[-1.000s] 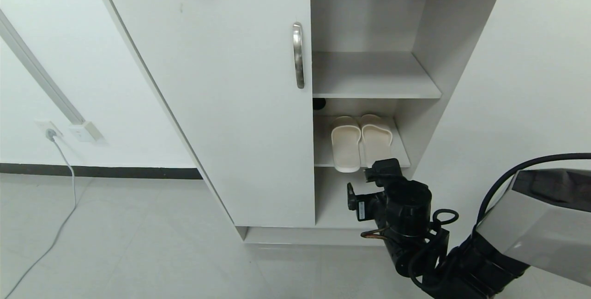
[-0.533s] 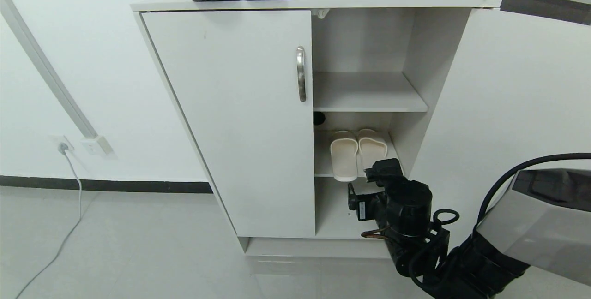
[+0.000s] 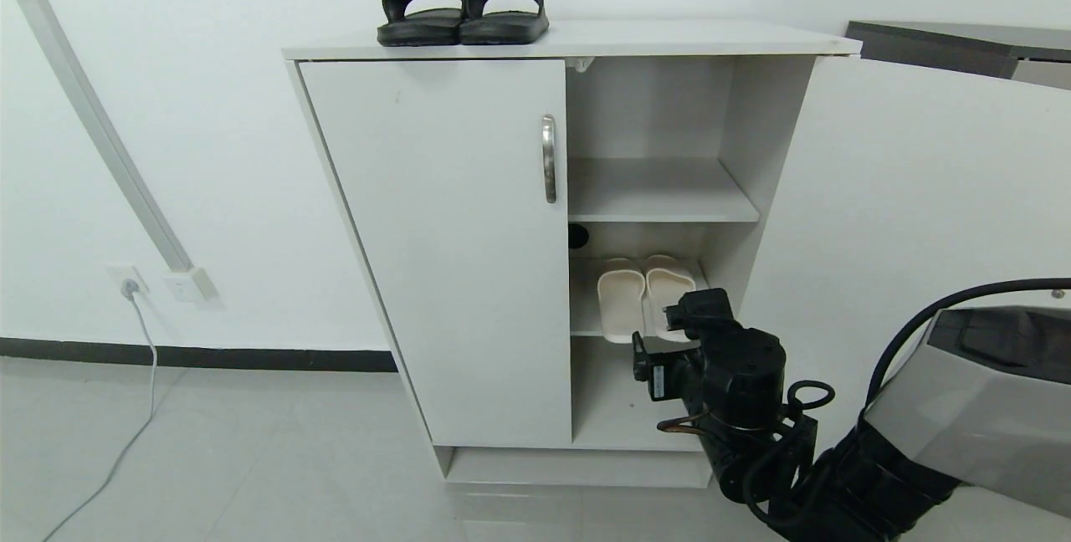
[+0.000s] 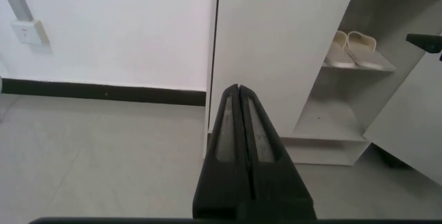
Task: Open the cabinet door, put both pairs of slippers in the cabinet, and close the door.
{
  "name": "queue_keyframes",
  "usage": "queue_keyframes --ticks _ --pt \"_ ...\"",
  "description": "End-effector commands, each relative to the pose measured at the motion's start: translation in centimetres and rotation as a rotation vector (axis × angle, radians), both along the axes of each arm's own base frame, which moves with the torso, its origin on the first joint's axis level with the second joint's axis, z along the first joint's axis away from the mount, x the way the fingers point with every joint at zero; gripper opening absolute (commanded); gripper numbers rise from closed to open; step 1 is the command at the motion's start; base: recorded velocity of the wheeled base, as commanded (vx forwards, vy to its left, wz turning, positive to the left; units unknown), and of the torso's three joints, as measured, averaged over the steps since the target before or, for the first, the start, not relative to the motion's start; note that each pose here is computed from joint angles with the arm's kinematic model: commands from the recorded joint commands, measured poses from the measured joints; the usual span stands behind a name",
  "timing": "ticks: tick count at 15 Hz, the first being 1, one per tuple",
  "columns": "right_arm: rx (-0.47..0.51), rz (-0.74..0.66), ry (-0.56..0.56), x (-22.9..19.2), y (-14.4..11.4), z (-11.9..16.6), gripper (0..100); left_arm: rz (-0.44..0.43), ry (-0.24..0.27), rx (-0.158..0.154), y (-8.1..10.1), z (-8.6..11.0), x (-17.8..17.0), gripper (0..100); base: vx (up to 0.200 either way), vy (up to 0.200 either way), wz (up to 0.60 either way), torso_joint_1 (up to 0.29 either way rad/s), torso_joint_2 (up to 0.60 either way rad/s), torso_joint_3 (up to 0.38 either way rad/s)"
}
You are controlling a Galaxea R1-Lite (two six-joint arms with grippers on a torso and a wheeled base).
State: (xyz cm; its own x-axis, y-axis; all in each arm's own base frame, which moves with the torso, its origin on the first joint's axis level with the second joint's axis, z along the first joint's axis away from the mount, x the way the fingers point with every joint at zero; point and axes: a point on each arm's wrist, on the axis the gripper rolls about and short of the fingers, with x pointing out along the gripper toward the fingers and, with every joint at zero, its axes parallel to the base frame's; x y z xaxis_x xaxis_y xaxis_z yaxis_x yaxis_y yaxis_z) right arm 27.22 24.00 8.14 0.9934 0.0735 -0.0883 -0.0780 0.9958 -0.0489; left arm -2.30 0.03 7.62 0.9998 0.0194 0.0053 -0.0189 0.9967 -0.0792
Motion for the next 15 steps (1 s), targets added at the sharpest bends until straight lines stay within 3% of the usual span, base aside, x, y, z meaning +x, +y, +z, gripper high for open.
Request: queue_keyframes --ticks 1,8,15 --pt "-0.003 0.000 0.004 0.00 -0.05 -0.18 100 0.001 0.001 -0.004 0.00 0.00 0.01 0 0.000 0.000 0.00 0.000 0.00 0.000" --pt "-0.008 0.001 0.009 -0.13 -0.18 -0.35 100 0.002 0.001 -0.005 0.00 0.00 0.01 0 0.000 0.000 0.00 0.000 0.00 0.000" --pt "-0.013 0.001 0.012 -0.19 -0.23 -0.44 100 0.002 0.002 -0.007 0.00 0.00 0.02 0 0.000 0.200 0.00 0.002 0.00 0.004"
